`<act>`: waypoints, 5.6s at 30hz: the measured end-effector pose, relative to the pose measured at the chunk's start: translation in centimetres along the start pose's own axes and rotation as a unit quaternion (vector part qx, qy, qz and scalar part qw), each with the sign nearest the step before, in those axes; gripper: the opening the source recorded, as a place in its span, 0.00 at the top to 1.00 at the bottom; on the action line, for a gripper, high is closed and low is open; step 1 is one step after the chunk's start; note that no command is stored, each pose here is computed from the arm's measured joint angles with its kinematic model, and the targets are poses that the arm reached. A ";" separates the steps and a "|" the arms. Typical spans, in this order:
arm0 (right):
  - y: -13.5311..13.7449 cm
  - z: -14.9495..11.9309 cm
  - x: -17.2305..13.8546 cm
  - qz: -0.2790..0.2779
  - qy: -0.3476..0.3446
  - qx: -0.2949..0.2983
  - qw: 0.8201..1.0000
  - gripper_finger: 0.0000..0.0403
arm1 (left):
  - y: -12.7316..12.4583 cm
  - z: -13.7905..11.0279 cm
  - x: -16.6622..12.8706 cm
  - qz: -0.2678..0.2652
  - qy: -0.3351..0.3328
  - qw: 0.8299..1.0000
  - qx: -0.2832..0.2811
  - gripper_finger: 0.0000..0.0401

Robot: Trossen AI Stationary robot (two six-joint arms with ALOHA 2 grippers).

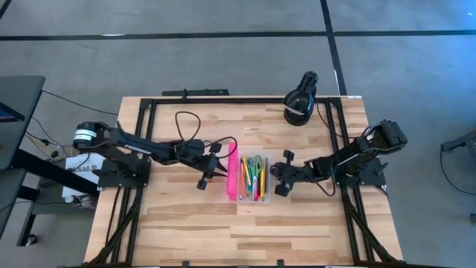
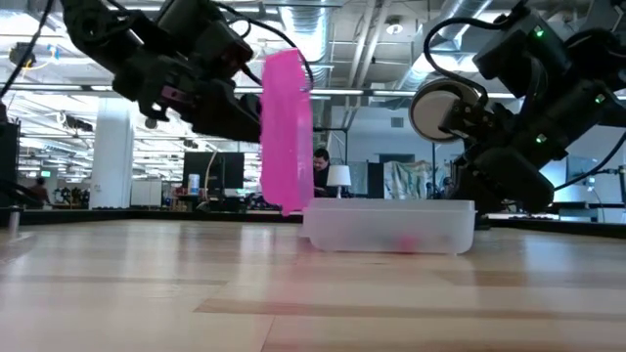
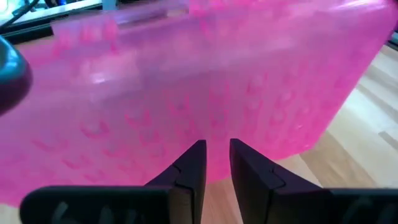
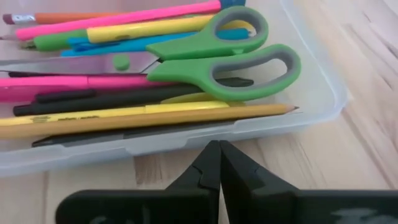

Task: Pick & place school supplies into a supply box
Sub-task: Close the pink supply box, then return to Home Position

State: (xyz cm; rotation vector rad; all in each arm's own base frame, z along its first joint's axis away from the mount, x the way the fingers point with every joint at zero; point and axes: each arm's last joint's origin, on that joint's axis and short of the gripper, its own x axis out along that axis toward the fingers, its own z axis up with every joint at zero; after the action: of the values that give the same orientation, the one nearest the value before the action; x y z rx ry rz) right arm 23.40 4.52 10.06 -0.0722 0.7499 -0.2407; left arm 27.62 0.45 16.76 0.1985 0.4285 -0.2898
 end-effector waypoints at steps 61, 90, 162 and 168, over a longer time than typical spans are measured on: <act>-0.8 1.5 0.5 -0.022 -0.044 0.005 0.999 1.00 | -2.9 -1.3 3.2 -0.020 0.059 0.997 -0.050 0.84; 2.3 4.3 -1.0 -0.063 -0.108 -0.055 0.991 1.00 | -3.0 -1.5 3.2 -0.002 0.074 0.996 -0.058 0.84; -9.1 9.6 -16.6 0.022 -0.373 -0.182 0.909 1.00 | 1.3 8.8 -14.0 0.289 -0.194 0.933 0.089 0.84; -11.6 8.4 -15.8 0.112 -0.346 -0.160 0.918 1.00 | 3.5 6.9 -14.6 0.207 -0.170 0.962 0.053 0.84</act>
State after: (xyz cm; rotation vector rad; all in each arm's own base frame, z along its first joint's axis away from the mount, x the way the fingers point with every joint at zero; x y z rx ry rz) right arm 15.78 -3.06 28.47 -0.3618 0.0769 0.1334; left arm 18.63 5.41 29.73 0.3318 0.0249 0.0674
